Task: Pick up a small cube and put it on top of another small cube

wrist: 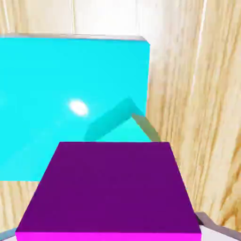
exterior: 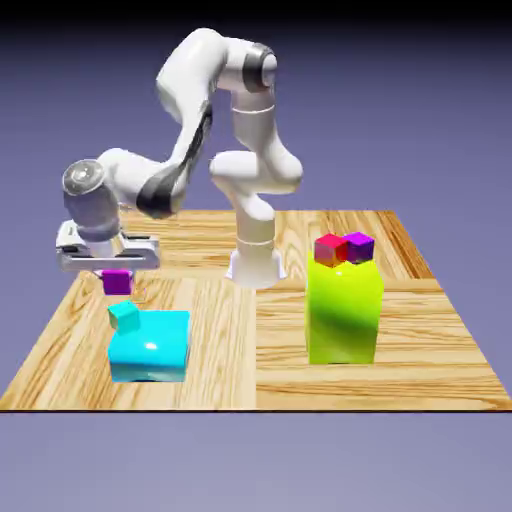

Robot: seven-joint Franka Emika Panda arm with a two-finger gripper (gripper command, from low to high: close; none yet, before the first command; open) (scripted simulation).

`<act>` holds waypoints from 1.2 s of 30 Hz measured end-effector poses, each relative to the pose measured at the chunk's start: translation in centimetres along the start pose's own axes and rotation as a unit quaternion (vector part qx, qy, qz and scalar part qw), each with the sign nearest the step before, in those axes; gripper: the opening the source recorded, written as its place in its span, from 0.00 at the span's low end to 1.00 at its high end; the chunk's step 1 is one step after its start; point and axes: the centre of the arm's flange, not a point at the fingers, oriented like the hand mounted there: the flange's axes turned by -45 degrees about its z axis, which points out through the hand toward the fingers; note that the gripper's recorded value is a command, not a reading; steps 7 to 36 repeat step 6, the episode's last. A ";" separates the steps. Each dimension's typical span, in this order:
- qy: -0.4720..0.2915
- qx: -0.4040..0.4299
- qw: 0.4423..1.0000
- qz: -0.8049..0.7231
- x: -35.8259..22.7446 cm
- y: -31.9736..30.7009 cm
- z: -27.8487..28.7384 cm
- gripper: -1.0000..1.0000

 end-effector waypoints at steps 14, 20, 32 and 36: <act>-0.001 -0.001 1.000 0.000 0.4 0.0 3.4 1.00; -0.001 -0.001 1.000 0.000 0.4 0.0 3.4 1.00; -0.001 -0.001 1.000 0.000 0.4 0.0 3.4 1.00; -0.001 -0.001 1.000 0.000 0.4 0.0 3.4 1.00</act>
